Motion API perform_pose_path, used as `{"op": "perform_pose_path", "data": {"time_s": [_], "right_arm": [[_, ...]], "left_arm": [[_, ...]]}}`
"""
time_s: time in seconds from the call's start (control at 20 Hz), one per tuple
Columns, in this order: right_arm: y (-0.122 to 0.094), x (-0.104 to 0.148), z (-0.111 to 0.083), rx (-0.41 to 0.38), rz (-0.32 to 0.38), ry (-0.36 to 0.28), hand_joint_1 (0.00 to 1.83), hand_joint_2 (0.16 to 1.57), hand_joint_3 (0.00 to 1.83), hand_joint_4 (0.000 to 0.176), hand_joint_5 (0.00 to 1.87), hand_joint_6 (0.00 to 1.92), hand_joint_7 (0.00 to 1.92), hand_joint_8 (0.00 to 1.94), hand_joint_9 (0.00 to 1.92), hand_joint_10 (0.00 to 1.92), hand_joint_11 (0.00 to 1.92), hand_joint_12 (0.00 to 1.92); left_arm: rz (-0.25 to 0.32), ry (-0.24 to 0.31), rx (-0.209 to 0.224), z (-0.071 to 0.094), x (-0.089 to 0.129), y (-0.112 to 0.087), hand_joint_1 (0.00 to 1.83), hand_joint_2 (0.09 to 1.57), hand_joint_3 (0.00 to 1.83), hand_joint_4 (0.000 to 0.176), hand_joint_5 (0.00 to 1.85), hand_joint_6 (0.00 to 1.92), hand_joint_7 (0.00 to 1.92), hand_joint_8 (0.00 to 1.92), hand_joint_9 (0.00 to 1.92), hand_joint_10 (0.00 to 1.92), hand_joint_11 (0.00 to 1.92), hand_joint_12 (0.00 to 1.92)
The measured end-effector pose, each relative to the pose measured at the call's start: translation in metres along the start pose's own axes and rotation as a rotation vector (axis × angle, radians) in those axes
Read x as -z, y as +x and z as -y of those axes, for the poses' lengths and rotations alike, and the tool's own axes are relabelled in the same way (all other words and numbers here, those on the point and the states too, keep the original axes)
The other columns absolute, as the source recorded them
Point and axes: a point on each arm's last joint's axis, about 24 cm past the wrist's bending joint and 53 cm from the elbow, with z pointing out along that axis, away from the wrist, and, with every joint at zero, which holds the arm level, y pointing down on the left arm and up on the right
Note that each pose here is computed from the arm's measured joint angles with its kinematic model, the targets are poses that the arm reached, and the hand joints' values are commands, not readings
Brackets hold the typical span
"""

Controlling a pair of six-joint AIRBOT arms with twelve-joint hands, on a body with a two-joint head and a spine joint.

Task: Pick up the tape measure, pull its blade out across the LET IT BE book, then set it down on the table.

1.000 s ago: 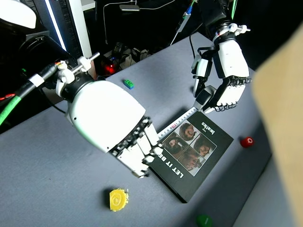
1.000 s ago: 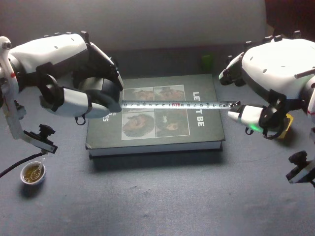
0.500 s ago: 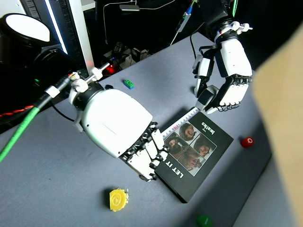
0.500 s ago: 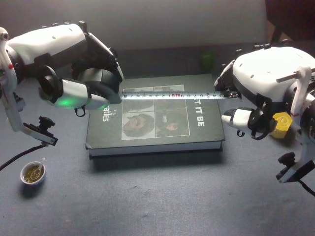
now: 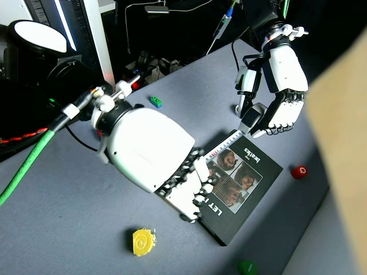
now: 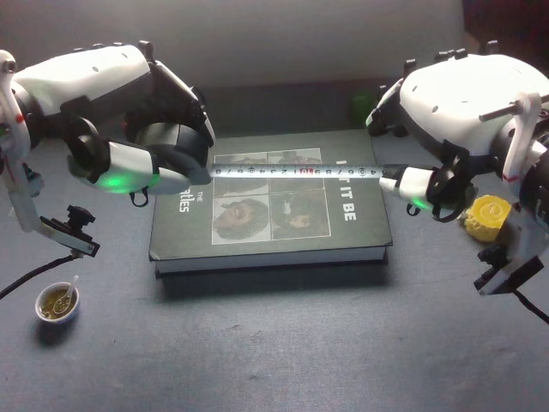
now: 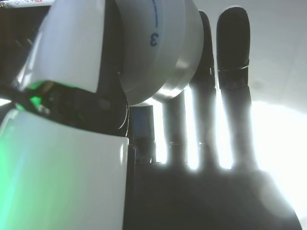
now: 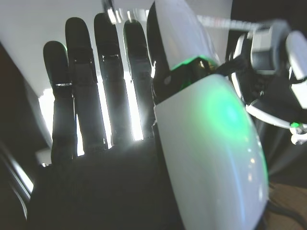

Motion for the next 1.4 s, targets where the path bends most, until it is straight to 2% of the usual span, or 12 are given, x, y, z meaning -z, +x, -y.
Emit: {"op": "perform_pose_path", "data": {"time_s": [0.3,1.4], "right_arm": [[0.0061,-0.0022,0.0055,0.007,-0.017,0.011,1.02,1.1,0.0,0.0,0.75,0.01,0.86,0.01,0.8,0.02,0.31,1.14],[0.007,-0.0051,0.002,0.012,-0.015,-0.001,1.03,1.11,0.0,0.0,0.76,0.0,0.86,0.0,0.8,0.01,0.31,1.17]], "left_arm": [[0.0,-0.001,-0.001,-0.0006,-0.0001,-0.0004,1.38,1.08,0.0,0.0,1.08,0.67,1.07,0.9,0.88,1.21,0.74,1.14],[0.0,0.001,0.0,0.0008,-0.0007,-0.0015,1.38,1.08,0.0,0.0,1.07,0.67,1.08,0.91,0.89,1.2,0.75,1.1]]}}
